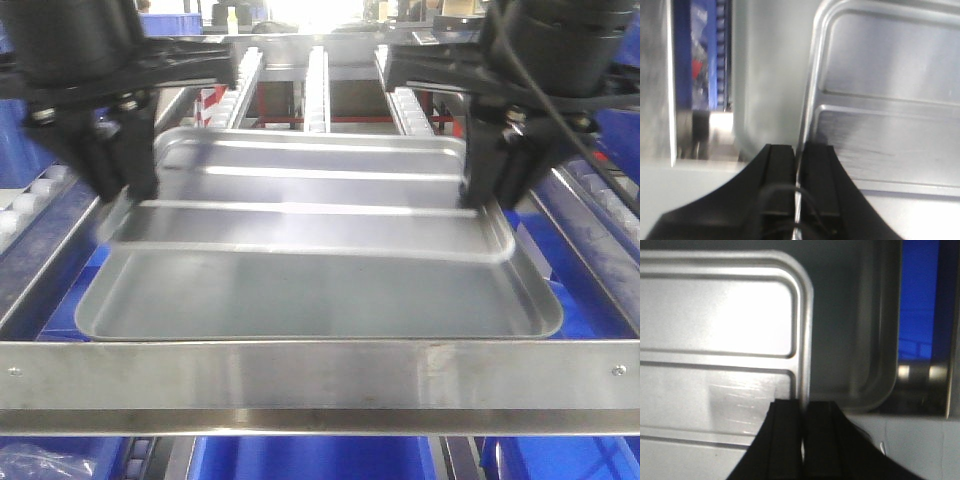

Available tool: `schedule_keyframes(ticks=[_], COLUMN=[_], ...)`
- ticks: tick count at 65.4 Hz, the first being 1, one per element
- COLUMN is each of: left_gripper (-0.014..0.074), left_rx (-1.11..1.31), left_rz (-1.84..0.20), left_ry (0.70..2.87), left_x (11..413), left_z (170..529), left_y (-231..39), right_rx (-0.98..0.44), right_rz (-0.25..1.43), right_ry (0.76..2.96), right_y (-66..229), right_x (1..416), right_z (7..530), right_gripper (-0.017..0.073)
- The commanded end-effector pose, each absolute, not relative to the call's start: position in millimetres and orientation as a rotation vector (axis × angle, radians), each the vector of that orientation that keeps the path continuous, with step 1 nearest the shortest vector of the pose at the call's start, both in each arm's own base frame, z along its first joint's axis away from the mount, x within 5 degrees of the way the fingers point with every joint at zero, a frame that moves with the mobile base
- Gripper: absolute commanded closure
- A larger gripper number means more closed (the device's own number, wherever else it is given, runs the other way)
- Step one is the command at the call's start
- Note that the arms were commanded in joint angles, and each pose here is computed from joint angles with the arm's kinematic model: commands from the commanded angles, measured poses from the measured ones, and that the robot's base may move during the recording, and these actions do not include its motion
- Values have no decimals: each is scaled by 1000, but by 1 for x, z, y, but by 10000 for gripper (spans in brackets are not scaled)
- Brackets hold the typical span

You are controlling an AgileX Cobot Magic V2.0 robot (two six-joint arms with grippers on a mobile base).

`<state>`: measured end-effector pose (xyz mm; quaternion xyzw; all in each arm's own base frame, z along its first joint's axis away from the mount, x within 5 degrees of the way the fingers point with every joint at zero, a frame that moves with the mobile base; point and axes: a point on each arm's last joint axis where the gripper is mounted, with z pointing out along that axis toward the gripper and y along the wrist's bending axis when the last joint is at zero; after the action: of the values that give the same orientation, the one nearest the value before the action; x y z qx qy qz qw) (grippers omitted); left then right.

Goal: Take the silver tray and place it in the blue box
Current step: 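Lift the tray with both grippers and pull it toward the robot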

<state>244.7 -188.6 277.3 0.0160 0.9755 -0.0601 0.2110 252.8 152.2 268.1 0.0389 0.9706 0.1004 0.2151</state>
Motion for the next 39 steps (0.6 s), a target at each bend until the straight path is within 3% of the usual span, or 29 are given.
schedule_keyframes(ticks=[1, 26, 39], left_gripper=[608, 608, 608], left_rx=[30, 64, 102], left_rz=[-283, -273, -311], left_ry=[2615, 2631, 2629], left_x=[225, 149, 138], left_z=[301, 293, 297], left_y=[-189, -183, -185], right_rx=[99, 103, 84], right_rz=[380, 433, 402], right_ry=[2566, 2576, 2601], right_y=[154, 148, 148], right_x=[234, 163, 151], right_z=[290, 289, 287], right_gripper=[510, 510, 510])
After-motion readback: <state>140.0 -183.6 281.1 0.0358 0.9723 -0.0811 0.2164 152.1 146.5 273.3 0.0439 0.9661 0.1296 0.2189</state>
